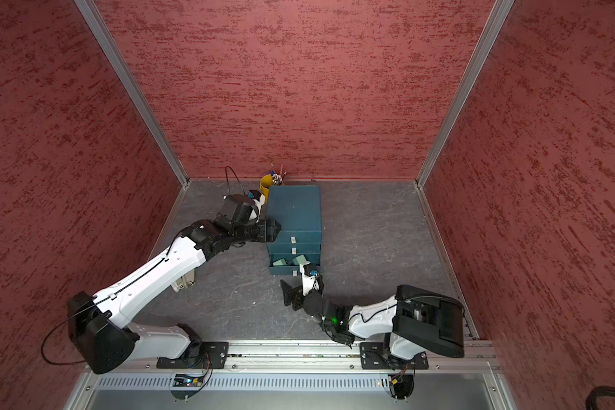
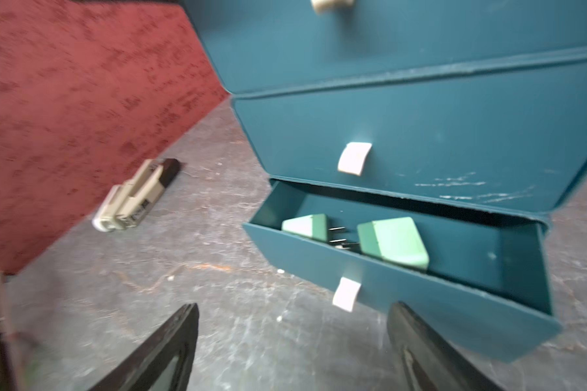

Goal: Place the plugs into the drawer by color
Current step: Close the drawer in the storage box.

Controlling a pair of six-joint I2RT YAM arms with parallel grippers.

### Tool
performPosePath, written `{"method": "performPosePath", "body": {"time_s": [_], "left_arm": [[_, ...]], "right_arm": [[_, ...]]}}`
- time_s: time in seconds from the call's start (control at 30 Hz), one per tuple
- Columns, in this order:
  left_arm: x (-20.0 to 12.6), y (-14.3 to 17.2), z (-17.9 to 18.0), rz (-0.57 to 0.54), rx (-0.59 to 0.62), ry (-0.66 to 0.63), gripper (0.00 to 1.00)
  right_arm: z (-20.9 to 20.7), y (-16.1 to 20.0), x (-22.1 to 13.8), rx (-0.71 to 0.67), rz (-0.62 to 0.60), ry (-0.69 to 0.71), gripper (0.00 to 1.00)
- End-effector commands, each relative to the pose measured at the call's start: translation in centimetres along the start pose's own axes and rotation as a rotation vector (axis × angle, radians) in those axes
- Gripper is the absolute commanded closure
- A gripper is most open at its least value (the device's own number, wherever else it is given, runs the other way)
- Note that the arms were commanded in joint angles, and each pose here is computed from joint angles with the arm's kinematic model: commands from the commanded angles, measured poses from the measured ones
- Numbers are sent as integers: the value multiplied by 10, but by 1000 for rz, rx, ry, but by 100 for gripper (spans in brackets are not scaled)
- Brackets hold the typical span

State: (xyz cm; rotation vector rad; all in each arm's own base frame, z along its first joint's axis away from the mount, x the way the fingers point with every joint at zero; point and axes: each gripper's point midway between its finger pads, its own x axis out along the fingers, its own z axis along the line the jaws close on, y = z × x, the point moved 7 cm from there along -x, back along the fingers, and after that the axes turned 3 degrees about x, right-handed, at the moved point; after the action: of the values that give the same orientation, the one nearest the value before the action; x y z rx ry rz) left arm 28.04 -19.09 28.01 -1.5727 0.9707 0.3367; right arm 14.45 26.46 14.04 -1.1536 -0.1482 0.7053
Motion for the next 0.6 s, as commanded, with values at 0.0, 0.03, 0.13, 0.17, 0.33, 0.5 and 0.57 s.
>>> {"method": "performPosePath", "body": {"time_s": [0.0, 0.03, 0.13, 0.17, 0.33, 0.5, 0.57], "left_arm": [[-4, 3, 2, 24, 7, -1, 19], [-4, 2, 2, 22, 6, -1, 19], [-4, 0, 3, 18, 0, -2, 20], [-3, 0, 3, 20, -2, -3, 20], [-3, -1, 3, 20, -8, 1, 20], [-6, -2, 1, 21, -18, 18, 20], [-8, -3, 1, 18, -17, 11, 20]], "right_arm": [[-10, -3, -13, 63, -17, 47, 17], [-14, -3, -16, 83, -18, 53, 20], [-19, -2, -19, 118, -13, 80, 36], [-19, -1, -18, 126, -8, 85, 44], [-17, 5, -11, 151, 5, 97, 100], [-30, 10, -12, 211, -50, 141, 100], [-35, 11, -13, 223, -51, 174, 100]]}}
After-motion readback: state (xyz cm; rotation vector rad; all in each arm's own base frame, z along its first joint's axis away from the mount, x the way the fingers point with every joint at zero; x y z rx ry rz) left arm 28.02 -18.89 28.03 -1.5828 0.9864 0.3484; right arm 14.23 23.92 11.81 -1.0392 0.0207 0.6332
